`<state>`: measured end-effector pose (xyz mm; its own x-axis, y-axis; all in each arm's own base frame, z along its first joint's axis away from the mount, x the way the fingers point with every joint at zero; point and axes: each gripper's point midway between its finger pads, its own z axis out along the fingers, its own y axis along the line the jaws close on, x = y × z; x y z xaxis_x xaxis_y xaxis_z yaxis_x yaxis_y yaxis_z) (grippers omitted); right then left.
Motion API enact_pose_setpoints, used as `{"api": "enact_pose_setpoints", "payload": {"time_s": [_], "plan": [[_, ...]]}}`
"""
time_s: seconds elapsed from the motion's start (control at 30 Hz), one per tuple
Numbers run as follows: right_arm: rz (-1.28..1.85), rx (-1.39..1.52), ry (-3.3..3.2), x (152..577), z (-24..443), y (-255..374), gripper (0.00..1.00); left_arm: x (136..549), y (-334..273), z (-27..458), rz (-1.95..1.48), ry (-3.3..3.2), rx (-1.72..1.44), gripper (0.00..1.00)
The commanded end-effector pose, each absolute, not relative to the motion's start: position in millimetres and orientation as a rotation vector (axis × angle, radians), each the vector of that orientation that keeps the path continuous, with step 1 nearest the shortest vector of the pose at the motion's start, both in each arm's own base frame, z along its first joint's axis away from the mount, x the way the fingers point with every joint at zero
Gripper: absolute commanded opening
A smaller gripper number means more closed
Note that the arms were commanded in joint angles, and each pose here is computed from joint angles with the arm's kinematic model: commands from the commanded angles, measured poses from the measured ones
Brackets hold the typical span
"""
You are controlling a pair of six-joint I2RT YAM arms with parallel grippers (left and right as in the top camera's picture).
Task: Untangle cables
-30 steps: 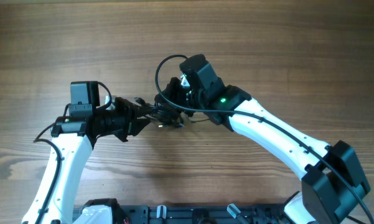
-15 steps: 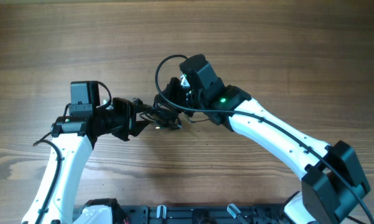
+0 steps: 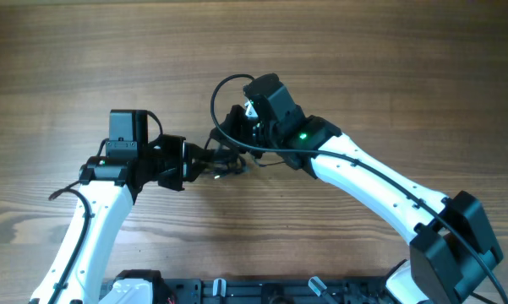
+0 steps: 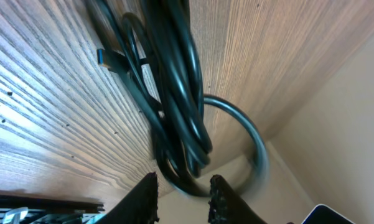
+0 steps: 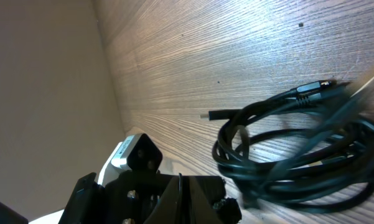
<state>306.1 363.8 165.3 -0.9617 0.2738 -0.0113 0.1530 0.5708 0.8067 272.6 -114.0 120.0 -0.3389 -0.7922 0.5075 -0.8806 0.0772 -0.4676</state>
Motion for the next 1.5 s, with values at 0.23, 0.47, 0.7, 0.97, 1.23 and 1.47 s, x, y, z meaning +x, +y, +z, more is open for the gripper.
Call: {"api": "enact_pose_setpoints", "payload": {"time_s": [0.23, 0.47, 0.7, 0.97, 1.23, 1.47], "plan": [[1.243, 0.218, 2.628, 312.0, 160.1, 359.3, 0.05, 281.9, -100.8, 119.2, 1.092, -2.326, 1.770, 0.44], [0.994, -0.074, 2.726, 305.4, 128.9, 320.5, 0.25, 279.2, -94.4, 113.5, 1.056, -2.677, 1.477, 0.42], [0.851, -0.106, 2.845, 286.1, 103.0, 298.9, 0.31, 275.3, -87.5, 107.6, 0.982, -2.689, 1.513, 0.42], [0.771, -0.184, 2.907, 272.4, 64.6, 289.1, 0.34, 268.8, -81.6, 101.7, 0.904, -2.773, 1.439, 0.39], [0.974, -0.472, 2.832, 262.6, 63.5, 319.2, 0.41, 245.8, -75.8, 85.5, 0.739, -2.778, 1.355, 0.66], [0.999, -0.643, 2.766, 257.5, 64.3, 326.5, 0.48, 222.9, -73.7, 49.5, 0.535, -2.636, 1.323, 0.69]]}}
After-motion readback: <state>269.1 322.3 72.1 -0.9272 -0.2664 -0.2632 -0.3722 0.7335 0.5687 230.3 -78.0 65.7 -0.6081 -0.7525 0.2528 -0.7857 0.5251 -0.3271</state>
